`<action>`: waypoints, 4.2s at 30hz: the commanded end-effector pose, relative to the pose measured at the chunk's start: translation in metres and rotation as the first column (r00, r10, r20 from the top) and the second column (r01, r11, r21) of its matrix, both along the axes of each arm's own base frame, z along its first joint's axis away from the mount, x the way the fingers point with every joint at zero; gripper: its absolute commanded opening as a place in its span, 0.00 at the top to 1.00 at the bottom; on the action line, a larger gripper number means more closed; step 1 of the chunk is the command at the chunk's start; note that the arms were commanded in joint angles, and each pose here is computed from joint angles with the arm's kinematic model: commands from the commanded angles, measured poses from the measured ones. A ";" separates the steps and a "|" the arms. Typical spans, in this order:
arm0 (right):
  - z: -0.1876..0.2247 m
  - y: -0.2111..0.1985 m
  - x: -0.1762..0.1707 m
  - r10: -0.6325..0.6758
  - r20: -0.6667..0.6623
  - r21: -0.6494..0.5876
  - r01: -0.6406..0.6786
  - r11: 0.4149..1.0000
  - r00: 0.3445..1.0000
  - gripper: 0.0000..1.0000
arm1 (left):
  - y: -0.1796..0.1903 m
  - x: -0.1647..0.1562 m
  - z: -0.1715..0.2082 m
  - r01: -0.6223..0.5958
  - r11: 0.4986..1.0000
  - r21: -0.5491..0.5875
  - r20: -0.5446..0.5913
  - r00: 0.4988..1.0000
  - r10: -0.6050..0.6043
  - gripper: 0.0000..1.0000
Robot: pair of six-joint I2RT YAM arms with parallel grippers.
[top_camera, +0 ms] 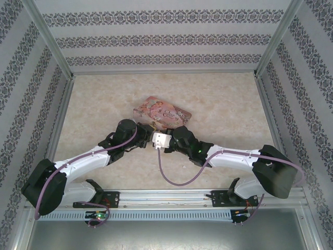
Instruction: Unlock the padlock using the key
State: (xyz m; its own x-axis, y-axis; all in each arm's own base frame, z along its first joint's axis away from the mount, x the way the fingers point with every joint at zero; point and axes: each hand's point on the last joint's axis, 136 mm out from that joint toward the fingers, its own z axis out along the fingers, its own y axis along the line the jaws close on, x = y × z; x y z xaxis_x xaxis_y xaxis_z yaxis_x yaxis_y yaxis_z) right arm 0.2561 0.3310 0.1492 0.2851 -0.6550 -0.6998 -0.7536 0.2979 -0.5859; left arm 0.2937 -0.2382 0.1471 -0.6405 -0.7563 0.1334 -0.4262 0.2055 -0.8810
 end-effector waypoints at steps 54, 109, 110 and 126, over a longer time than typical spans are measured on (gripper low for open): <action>-0.047 -0.027 -0.017 -0.172 -0.477 0.473 0.417 0.776 0.862 1.00 | 0.048 -0.019 0.009 -0.047 0.901 0.432 0.158 0.987 -0.023 0.51; -0.098 -0.082 -0.006 0.058 -0.925 0.374 0.877 0.303 0.375 0.82 | 0.089 -0.013 0.093 -0.178 0.723 0.668 0.372 0.921 -0.117 0.47; -0.097 -0.084 -0.006 0.054 -0.924 0.376 0.877 0.299 0.378 0.80 | 0.089 -0.012 0.094 -0.179 0.720 0.671 0.375 0.919 -0.120 0.46; -0.064 -0.128 -0.016 -0.129 -0.884 0.399 0.870 0.290 0.449 0.52 | 0.076 0.007 0.097 -0.109 0.650 0.752 0.369 0.887 -0.278 0.16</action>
